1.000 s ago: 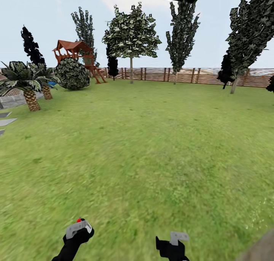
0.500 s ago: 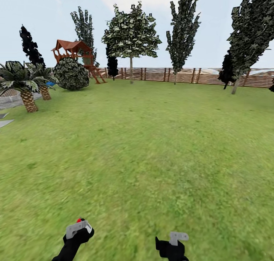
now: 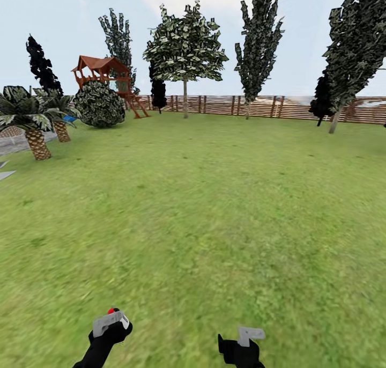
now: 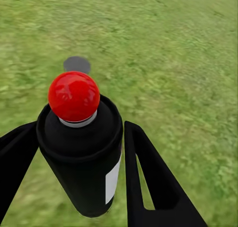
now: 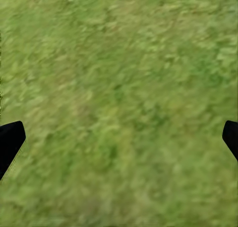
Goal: In the garden, pick up the pesticide atomizer on the floor and spray pesticide onto both trees until each tree trunk is fully covered.
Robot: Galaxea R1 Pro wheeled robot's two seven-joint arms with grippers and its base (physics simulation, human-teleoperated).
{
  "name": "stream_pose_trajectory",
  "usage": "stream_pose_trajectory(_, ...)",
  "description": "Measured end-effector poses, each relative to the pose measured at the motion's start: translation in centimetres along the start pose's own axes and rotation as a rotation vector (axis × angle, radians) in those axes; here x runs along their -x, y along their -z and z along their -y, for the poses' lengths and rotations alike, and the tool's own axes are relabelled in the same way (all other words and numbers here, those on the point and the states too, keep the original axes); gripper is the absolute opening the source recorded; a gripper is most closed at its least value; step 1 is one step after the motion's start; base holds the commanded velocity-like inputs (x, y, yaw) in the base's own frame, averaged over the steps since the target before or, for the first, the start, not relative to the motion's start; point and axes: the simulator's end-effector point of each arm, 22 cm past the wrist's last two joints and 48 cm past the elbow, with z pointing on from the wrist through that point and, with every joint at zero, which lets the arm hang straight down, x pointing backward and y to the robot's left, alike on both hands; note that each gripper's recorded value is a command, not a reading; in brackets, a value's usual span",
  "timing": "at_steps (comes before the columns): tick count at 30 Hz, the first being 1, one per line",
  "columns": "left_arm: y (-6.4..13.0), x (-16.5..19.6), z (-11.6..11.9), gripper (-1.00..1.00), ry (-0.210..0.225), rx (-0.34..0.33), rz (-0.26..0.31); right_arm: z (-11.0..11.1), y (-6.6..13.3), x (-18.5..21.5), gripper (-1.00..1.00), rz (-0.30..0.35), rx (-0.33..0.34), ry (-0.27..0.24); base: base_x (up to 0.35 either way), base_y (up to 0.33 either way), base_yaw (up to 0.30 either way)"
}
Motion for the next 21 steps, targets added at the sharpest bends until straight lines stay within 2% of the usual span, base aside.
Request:
stream_pose_trajectory(4,0.0,0.0,0.0,-1.0,0.0,0.0,0.0,0.2,0.0,0.6,1.0,0.038,-0.006,-0.01,0.339,0.099,0.0)
stream_pose_trajectory(10,0.0,0.0,0.1,-1.0,0.0,-0.002,-0.001,1.9,-0.1,1.6,1.0,0.083,-0.039,-0.038,0.339,0.101,0.0)
stream_pose_trajectory(15,0.0,-0.2,0.0,-1.0,-0.002,-0.001,-0.003,8.5,-0.4,2.3,1.0,0.097,-0.175,-0.175,0.339,0.102,0.0)
stream_pose_trajectory(17,0.1,-1.0,-0.9,-1.0,-0.011,0.017,-0.021,9.9,-0.3,2.5,1.0,0.109,-0.203,-0.205,0.339,0.102,0.0)
stream_pose_trajectory(21,0.3,-2.6,-1.7,-1.0,-0.022,0.036,-0.051,12.3,0.2,2.9,1.0,0.209,-0.259,-0.232,0.339,0.102,0.0)
